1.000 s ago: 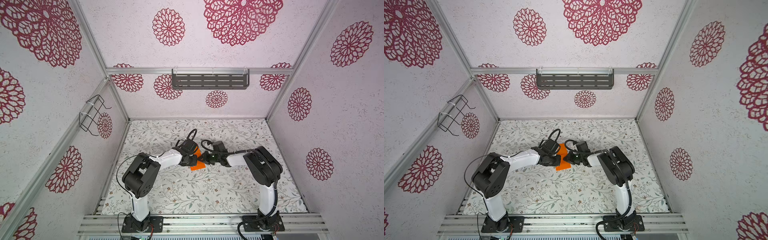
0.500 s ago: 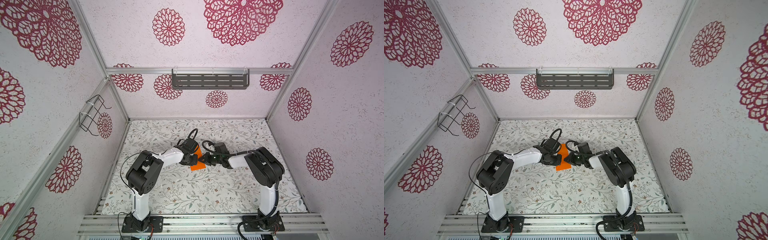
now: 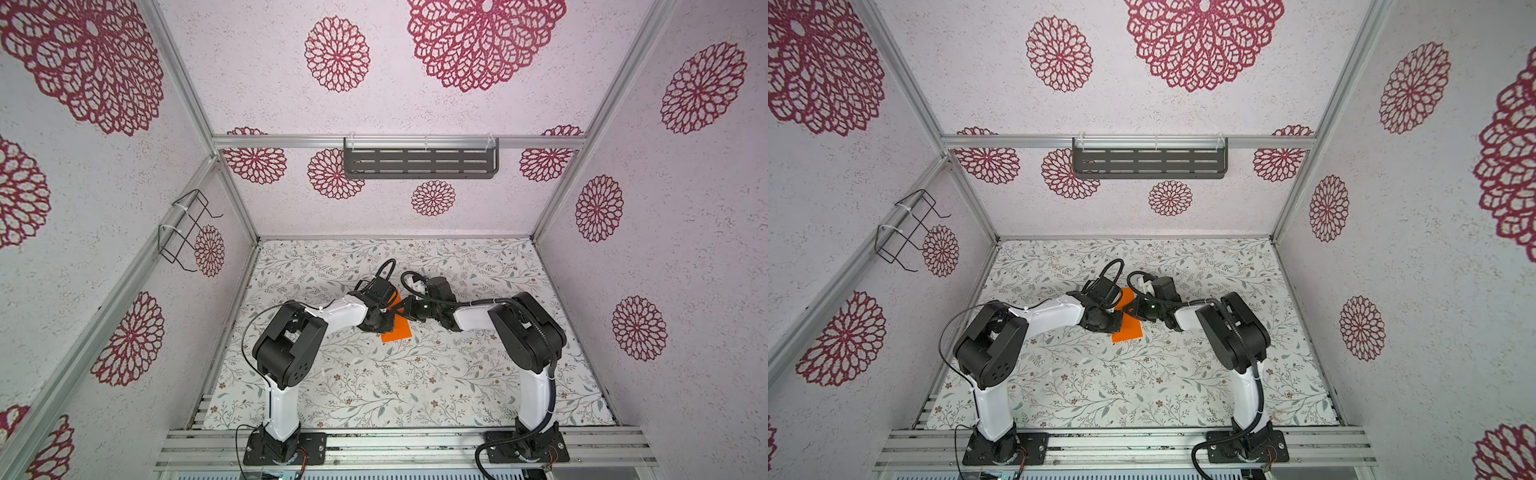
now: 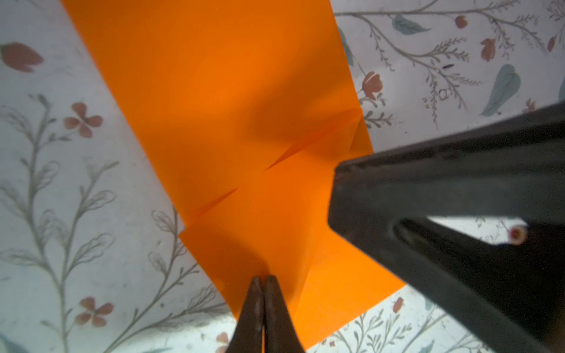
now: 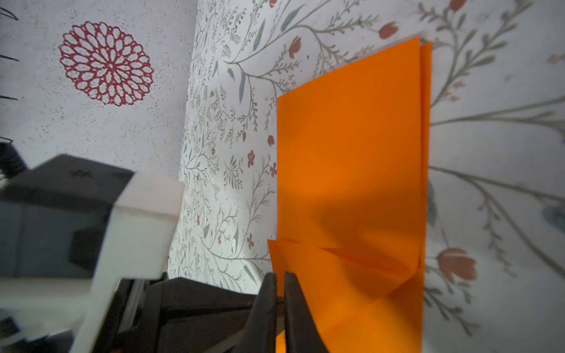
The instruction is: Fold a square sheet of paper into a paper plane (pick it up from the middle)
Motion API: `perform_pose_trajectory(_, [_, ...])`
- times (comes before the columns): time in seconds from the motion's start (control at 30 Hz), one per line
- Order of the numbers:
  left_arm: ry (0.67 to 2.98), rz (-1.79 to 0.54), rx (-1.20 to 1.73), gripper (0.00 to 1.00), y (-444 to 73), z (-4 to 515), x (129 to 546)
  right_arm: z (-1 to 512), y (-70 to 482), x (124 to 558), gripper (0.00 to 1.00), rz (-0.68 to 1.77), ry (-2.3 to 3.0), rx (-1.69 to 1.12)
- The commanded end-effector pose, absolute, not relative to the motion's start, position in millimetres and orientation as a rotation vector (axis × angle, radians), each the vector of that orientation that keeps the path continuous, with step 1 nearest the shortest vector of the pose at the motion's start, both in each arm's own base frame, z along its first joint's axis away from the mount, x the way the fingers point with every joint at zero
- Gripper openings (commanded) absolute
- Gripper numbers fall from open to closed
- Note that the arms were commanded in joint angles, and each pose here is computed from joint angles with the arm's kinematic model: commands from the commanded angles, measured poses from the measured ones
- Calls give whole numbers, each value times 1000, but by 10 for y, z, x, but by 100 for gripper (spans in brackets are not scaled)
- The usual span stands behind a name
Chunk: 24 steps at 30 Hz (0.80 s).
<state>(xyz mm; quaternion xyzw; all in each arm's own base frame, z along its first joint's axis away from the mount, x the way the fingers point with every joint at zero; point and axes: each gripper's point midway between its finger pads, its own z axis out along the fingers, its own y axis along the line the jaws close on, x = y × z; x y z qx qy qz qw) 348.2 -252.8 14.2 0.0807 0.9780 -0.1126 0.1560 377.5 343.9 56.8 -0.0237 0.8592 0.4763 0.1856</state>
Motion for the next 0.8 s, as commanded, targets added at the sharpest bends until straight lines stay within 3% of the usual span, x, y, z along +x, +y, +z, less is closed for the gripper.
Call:
perform_pose_trajectory(0.0, [2803, -316, 243, 6, -2529, 128, 3519, 488, 3441, 3809, 12, 1324, 2448, -40])
perform_pose_trajectory(0.77, [2791, -275, 367, 12, -2607, 253, 3285, 44, 3207, 3743, 12, 1226, 2572, 120])
